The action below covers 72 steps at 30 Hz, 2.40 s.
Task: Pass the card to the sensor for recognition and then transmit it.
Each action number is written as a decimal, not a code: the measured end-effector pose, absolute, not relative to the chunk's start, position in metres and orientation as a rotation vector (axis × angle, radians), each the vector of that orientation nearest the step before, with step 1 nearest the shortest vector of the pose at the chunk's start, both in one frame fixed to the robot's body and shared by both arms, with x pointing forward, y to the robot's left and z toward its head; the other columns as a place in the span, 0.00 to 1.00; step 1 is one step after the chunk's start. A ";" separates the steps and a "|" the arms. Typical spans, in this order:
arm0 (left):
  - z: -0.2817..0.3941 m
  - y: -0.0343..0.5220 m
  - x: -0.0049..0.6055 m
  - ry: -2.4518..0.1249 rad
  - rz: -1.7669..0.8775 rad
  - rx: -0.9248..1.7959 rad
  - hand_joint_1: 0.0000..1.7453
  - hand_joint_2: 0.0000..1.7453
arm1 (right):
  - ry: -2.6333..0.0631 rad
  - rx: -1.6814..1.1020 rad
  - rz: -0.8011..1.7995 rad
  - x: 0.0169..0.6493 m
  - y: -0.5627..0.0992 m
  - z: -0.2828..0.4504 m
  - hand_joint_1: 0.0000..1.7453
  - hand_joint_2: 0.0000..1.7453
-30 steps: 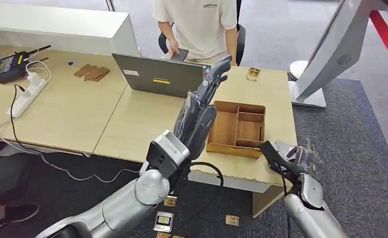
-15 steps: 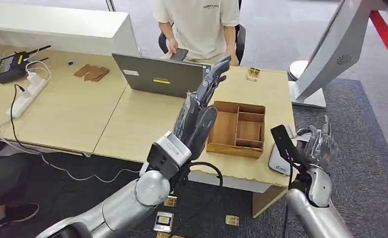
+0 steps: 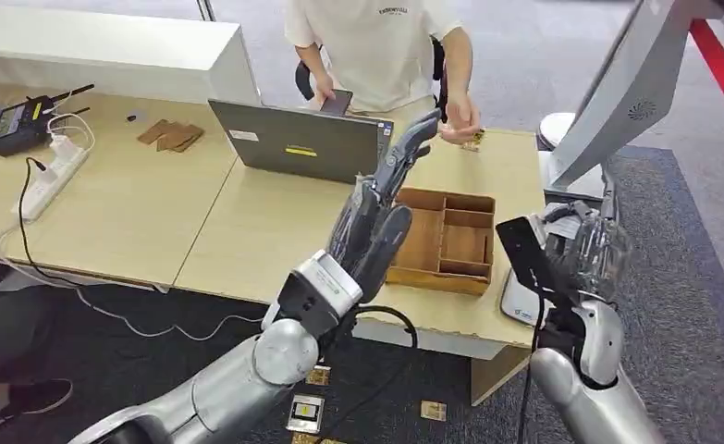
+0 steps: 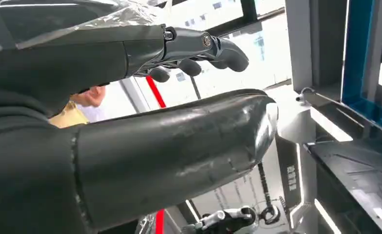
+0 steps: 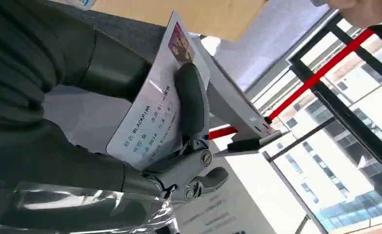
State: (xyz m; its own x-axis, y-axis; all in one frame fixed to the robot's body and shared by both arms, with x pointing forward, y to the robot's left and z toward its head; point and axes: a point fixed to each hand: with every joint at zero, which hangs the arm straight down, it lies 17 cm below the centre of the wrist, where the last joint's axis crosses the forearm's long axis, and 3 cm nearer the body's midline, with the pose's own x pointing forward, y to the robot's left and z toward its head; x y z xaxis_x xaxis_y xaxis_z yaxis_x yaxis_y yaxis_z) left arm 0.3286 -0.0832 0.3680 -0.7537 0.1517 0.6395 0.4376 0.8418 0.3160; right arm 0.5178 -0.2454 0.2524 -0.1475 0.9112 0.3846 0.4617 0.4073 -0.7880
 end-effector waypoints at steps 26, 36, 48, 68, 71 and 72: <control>0.382 -0.116 0.308 -2.403 -0.593 -0.652 0.00 0.00 | -1.577 -1.188 0.820 0.628 -0.234 0.281 0.57 1.00; 0.378 -0.119 0.309 -2.394 -0.608 -0.646 0.00 0.00 | -1.530 -1.204 0.869 0.631 -0.227 0.262 0.00 1.00; 0.372 -0.121 0.311 -2.384 -0.630 -0.597 0.00 0.00 | -1.591 -1.124 0.780 0.628 -0.220 0.266 0.00 1.00; 0.364 -0.095 0.333 -2.368 -0.605 -0.423 0.00 0.00 | -1.713 -0.877 0.678 0.548 -0.196 0.238 0.00 1.00; 0.363 -0.093 0.334 -2.368 -0.603 -0.420 0.00 0.00 | -1.720 -0.850 0.669 0.540 -0.196 0.234 0.00 1.00; 0.363 -0.093 0.334 -2.367 -0.602 -0.419 0.00 0.00 | -1.723 -0.846 0.666 0.539 -0.196 0.234 0.00 1.00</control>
State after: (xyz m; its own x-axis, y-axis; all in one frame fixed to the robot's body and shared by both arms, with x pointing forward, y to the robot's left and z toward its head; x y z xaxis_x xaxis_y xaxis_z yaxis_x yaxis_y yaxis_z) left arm 0.3341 -0.0926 0.3628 -0.7370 0.1389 0.6615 0.4382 0.8433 0.3111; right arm 0.5386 -0.1956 0.2344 -0.1942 0.8037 0.5625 0.2162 0.5943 -0.7746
